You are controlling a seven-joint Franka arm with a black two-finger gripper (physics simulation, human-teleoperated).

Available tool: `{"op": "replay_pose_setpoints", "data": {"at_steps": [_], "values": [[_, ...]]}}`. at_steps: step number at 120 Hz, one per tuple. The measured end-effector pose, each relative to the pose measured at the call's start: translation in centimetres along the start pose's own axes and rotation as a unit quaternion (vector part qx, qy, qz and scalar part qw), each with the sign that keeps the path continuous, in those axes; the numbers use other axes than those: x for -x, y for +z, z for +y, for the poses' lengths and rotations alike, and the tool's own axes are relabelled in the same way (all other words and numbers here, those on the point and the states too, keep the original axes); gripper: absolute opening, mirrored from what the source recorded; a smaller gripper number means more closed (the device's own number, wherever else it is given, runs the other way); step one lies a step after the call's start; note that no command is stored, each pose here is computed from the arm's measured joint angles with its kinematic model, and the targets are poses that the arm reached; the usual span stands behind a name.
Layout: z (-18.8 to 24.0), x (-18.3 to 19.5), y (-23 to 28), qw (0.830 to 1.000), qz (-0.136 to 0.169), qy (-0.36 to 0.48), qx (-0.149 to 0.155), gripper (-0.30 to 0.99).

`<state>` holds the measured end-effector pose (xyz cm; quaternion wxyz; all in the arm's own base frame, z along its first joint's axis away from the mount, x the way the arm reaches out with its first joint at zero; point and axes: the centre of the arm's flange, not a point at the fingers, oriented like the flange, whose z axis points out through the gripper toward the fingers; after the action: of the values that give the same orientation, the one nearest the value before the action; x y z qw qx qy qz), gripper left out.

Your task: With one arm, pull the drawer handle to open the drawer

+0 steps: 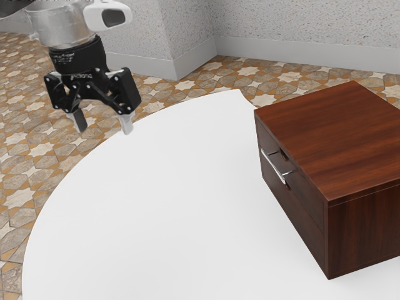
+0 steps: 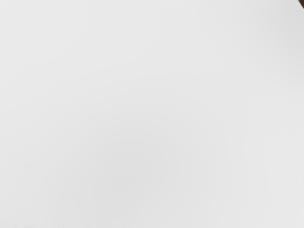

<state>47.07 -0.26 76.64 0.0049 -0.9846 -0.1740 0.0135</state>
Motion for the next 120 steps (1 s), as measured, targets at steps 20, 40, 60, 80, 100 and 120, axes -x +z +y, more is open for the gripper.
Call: {"op": "replay_pose_setpoints", "data": {"at_steps": [20, 40, 60, 80, 100, 120], "values": [[2.1, -2.3, 2.2, 0.998, -0.005, -0.066, -0.005, 0.69], [4.7, -4.4, 5.2, 0.993, -0.012, -0.115, -0.009, 0.69], [6.9, -4.7, 8.0, 0.989, -0.018, -0.146, -0.01, 0.69], [7.1, -5.3, 10.7, 0.983, -0.016, -0.183, -0.007, 0.69], [6.8, -6.9, 12.6, 0.975, -0.002, -0.222, 0.01, 0.69], [6.7, -8.5, 14.3, 0.967, 0.02, -0.253, 0.027, 0.69]]}}
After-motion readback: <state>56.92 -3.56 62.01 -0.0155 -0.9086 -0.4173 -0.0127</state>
